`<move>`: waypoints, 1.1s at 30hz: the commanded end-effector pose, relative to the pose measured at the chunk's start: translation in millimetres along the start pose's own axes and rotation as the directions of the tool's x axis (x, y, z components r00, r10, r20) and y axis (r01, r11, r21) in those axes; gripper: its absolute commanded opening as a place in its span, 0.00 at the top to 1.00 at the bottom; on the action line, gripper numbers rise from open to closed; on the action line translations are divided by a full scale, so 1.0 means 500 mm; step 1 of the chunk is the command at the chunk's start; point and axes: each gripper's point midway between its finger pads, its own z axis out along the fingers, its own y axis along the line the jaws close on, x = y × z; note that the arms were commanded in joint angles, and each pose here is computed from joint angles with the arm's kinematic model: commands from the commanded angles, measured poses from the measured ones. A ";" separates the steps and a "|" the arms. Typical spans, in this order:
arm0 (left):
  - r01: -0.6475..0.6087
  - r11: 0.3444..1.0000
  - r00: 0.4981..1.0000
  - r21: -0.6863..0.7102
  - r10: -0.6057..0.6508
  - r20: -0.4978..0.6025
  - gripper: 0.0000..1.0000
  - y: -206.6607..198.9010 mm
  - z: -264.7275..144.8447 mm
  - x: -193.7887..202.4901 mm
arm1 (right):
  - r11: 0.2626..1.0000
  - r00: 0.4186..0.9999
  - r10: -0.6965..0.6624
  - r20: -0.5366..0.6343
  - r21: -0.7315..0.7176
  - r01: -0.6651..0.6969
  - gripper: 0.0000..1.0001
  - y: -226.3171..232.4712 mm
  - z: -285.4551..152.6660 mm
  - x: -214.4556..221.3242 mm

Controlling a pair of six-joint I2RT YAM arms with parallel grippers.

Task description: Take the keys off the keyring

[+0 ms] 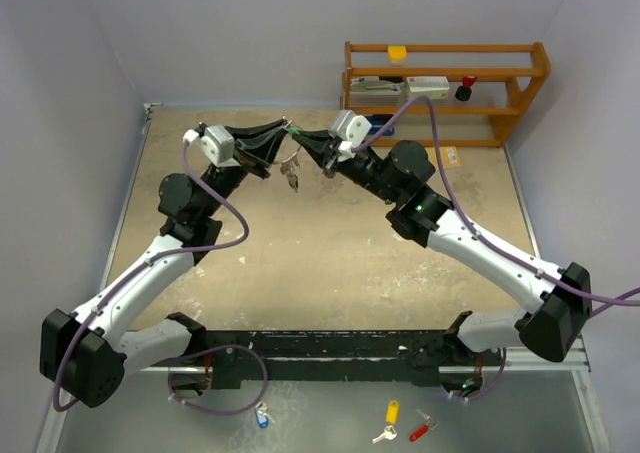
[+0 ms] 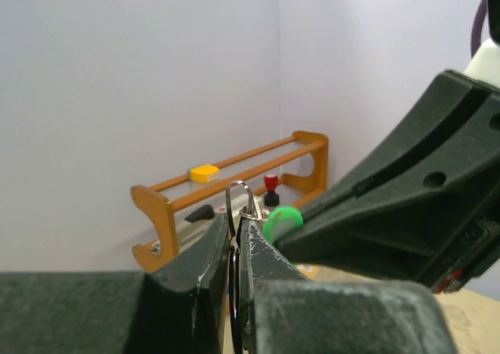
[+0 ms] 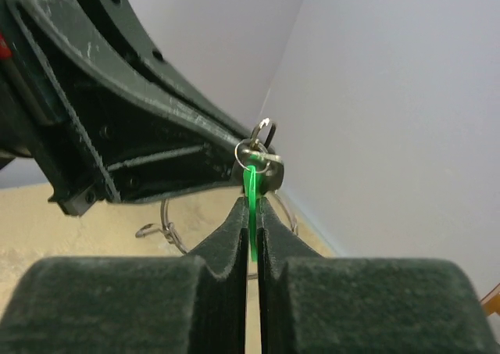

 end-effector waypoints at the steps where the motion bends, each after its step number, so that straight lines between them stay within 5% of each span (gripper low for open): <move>1: -0.041 0.999 0.996 -0.026 0.043 0.083 1.00 0.011 0.014 -0.055 | 0.998 0.993 -0.020 0.113 0.063 0.013 1.00 -0.032 -0.007 -0.093; 33: -0.129 0.975 0.974 -0.183 0.159 0.160 1.00 0.061 0.010 -0.136 | 0.993 0.985 0.118 -0.125 0.015 -0.117 1.00 0.025 -0.058 0.056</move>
